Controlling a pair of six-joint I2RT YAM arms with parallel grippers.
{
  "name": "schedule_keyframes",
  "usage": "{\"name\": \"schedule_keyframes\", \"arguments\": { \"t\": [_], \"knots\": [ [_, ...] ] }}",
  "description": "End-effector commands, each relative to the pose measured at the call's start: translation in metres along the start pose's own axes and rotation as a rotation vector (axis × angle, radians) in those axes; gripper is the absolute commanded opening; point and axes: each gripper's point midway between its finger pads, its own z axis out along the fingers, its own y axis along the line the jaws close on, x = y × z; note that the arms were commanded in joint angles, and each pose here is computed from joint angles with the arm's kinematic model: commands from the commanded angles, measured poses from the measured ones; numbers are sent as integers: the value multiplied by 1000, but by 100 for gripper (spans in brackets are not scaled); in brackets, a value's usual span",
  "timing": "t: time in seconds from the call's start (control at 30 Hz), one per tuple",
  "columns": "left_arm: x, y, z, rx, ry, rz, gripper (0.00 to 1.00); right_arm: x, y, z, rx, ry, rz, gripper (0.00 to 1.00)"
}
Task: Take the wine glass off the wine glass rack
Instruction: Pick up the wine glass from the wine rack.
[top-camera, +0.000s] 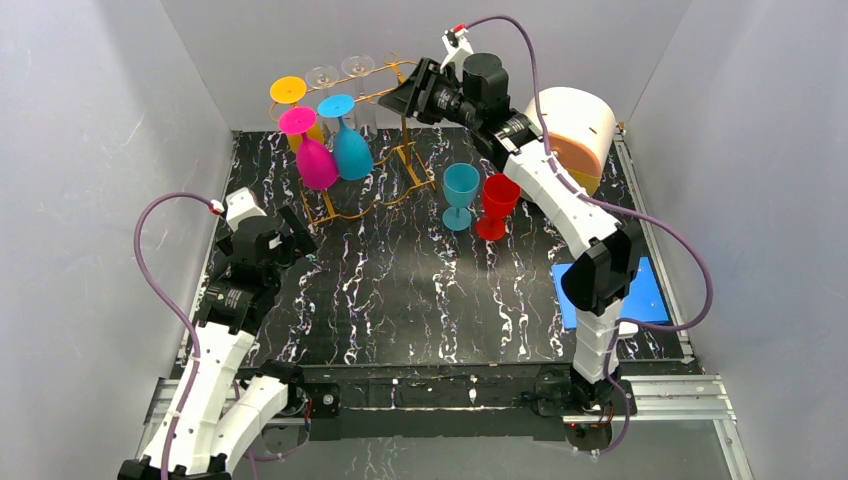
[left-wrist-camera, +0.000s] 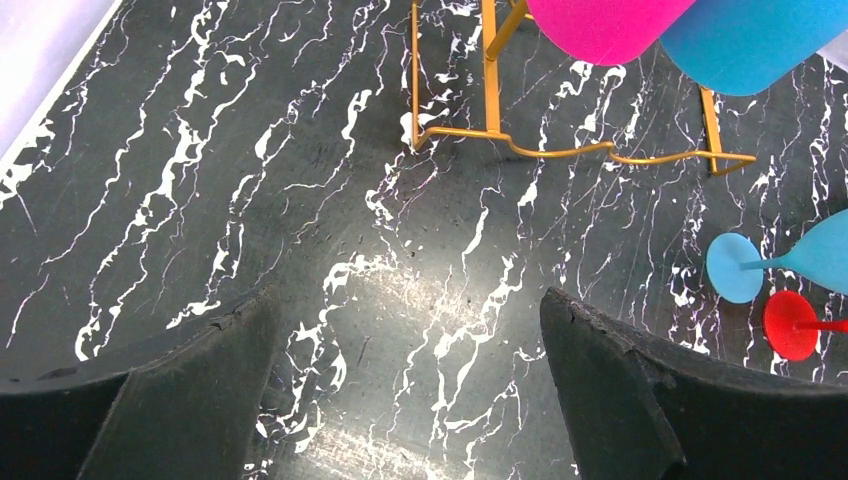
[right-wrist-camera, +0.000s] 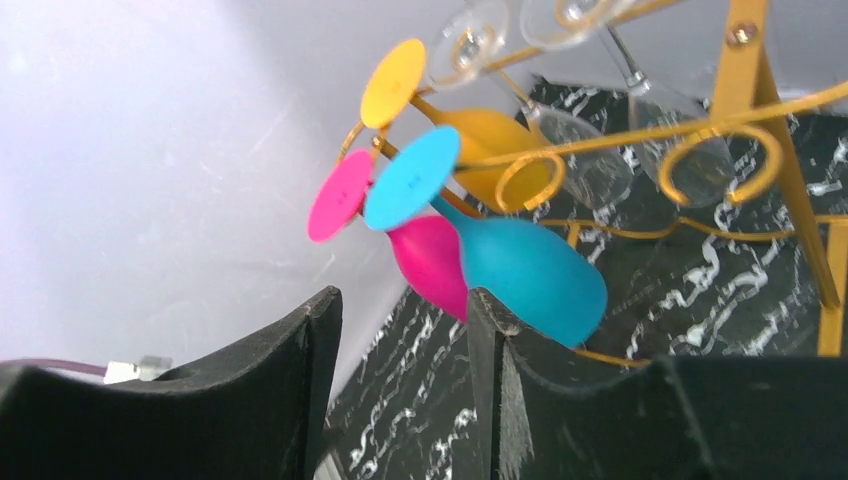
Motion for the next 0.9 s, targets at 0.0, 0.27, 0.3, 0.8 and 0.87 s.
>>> {"name": "schedule_keyframes", "arguments": {
  "t": [0.0, 0.27, 0.3, 0.8, 0.87],
  "knots": [
    [-15, 5, -5, -32, -37, -9, 98, -27, 48, 12, -93, -107, -74, 57],
    [-11, -1, -3, -13, 9, 37, 98, -19, 52, 39, 1, -181, -35, 58],
    [-9, -2, -2, -8, 14, 32, 98, -19, 55, 41, 6, -202, -41, 59],
    [-6, -7, -7, 32, 25, 26, 98, -11, 22, 87, 103, -340, 128, 35],
    [-4, -7, -6, 33, 31, 26, 98, -7, 18, 90, 110, -330, 132, 35]
  ]
}}
